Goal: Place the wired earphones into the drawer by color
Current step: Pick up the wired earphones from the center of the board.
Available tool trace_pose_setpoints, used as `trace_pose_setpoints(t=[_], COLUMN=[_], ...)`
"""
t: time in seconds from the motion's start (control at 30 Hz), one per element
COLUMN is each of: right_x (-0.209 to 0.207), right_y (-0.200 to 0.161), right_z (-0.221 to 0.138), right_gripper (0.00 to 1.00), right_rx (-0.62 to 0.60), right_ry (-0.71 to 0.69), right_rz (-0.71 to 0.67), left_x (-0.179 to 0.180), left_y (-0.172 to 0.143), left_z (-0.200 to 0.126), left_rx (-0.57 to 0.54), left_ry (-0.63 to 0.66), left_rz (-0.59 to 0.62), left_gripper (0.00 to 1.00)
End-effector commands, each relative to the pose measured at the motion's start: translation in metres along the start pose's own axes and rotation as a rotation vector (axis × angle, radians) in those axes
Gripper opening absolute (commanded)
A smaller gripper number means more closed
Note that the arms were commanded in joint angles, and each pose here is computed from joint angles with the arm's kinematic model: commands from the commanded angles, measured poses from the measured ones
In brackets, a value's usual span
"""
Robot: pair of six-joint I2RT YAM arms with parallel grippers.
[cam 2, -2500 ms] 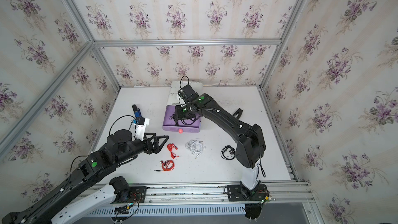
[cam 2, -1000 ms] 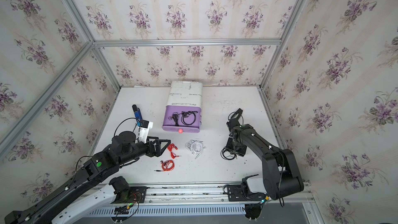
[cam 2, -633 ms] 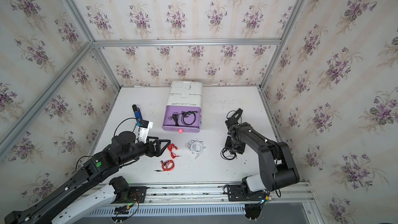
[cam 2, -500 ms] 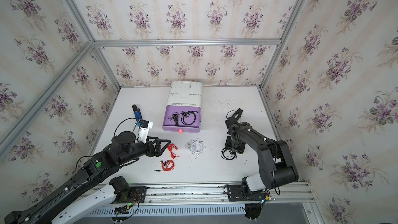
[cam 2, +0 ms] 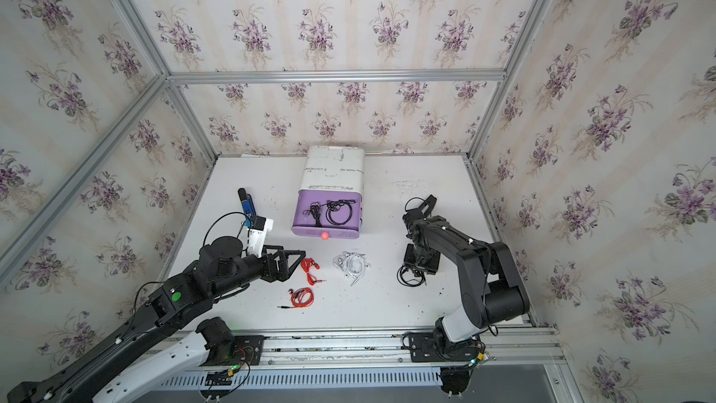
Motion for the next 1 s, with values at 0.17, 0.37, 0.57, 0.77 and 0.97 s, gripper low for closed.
trace_pose_setpoints(t=[0.17,0.37,0.57,0.77,0.97], right_x=[0.006,0.007,0.009,0.009,0.011], right_y=[0.015,0.016,0.010,0.009,0.010], right_z=[0.011,0.020,0.029,0.027,0.024], right_gripper=[0.45,0.32,0.22,0.15,0.08], right_rx=[-0.017,0.008,0.029,0.025,0.017], right_ry=[-0.005,-0.010,0.008,0.014,0.030], right_rz=[-0.032,-0.061,-0.077,-0.094,-0.111], left_x=[-0.001,0.000,0.000,0.000,-0.001], left_y=[0.002,0.002,0.002,0.003,0.003], left_z=[-0.004,-0.005,-0.005,-0.005,-0.004], left_rx=[-0.009,-0.010,-0.012,-0.012,-0.011], left_ry=[0.000,0.004,0.007,0.010,0.007], left_rz=[0.009,0.008,0.010,0.011,0.008], left_gripper=[1.00,1.00,1.00,1.00,1.00])
Point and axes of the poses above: each gripper's point midway between its finger pads, its own z axis out along the fingers, its own x axis along the line the jaws close on, y = z × x, the point moved 5 cm from there along -z, back along the fingers, and after that the axes turned 11 degrees about -z, right-handed, at the moved point
